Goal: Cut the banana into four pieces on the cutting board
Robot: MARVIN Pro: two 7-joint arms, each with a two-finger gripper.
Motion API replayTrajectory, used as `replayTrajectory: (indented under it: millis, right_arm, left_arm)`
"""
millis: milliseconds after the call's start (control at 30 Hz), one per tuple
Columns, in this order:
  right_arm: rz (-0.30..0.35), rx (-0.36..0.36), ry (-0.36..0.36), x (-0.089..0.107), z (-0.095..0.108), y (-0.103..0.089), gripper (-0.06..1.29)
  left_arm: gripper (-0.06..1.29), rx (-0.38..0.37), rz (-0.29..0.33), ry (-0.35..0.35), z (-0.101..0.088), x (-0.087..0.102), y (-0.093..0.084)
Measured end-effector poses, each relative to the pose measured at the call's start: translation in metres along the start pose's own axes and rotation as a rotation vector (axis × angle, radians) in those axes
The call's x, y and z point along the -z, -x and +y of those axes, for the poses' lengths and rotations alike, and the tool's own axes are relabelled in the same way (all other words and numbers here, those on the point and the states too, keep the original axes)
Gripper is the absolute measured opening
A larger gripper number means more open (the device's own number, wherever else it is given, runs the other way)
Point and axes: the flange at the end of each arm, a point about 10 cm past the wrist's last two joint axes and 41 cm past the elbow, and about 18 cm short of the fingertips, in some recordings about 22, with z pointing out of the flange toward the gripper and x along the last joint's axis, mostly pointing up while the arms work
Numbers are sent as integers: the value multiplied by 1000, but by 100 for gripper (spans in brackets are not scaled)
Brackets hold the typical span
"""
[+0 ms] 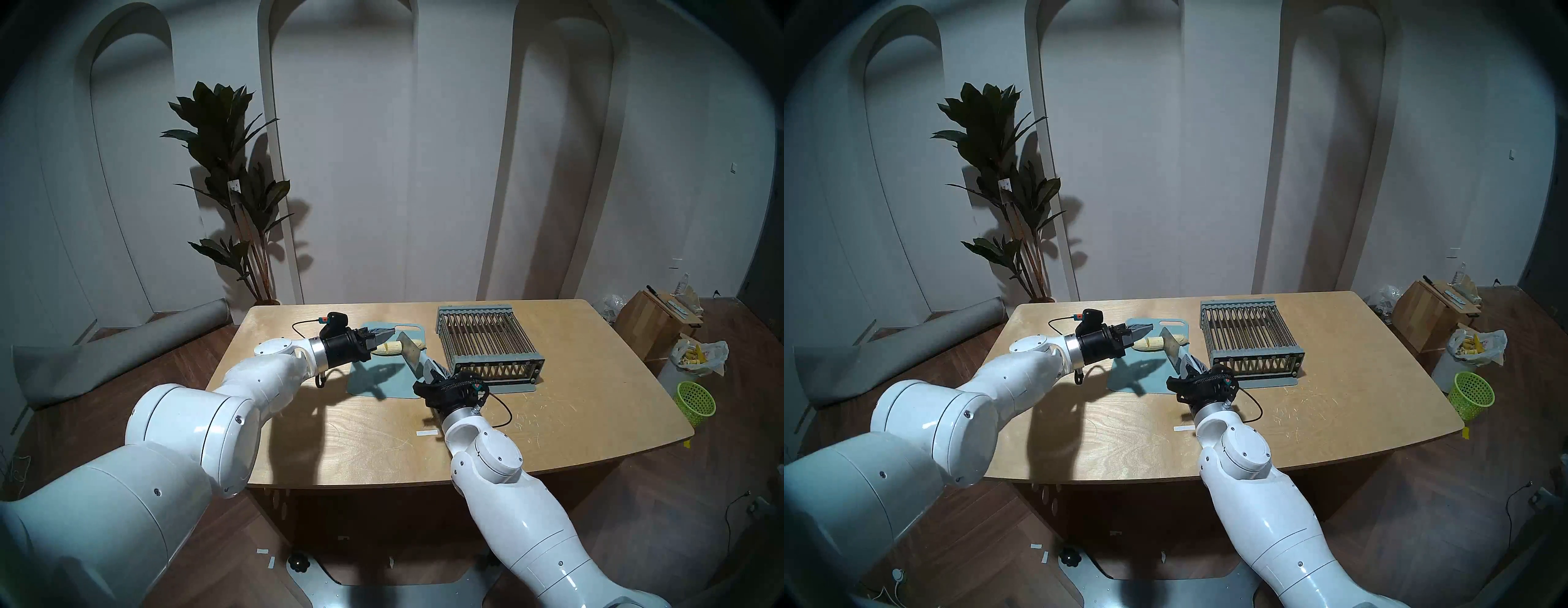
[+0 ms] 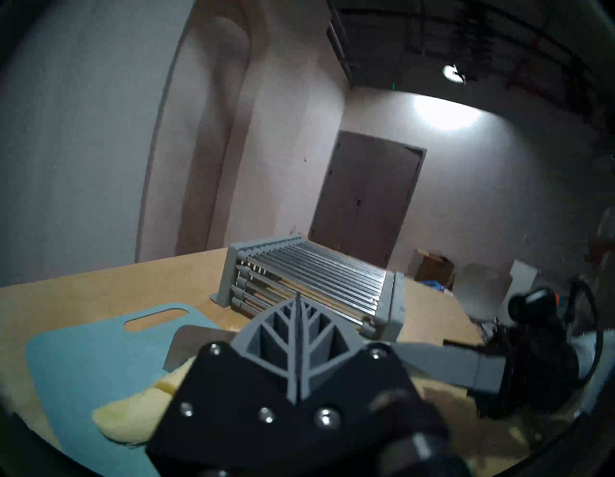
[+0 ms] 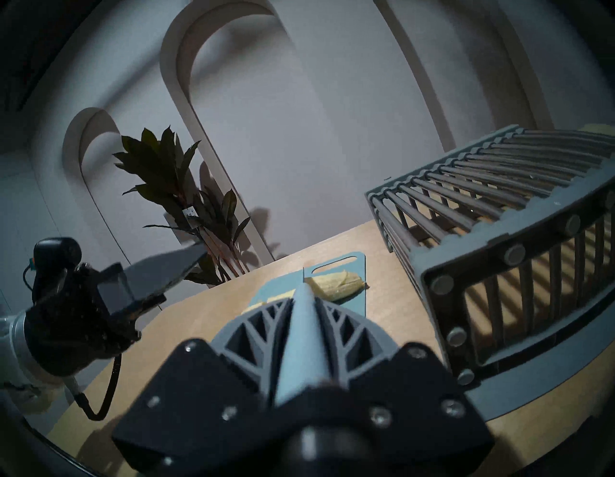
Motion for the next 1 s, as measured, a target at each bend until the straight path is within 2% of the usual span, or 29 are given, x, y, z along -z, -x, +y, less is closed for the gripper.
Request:
replayTrajectory:
  millis: [167,333,400,633,1000]
  right_arm:
    - [-28,-67,-11,-3,-3,-2,25]
    - [-52,-52,-51,-6,-12,-2,25]
    - [-59,-35,-67,-7,-16,-1,25]
    - [-69,35,-122,-10,-27,-3,25]
    - [-46,115,-169,-11,-33,-11,25]
  left_arm:
    - [-3,-76,-28,14,-2,5,-2]
    - [-3,-88,-11,1,-5,8,-4]
    - [-3,-74,15,-15,-6,9,-7]
    - [-3,45,169,-101,-16,9,-25]
    - [-3,175,308,-145,-22,7,-40]
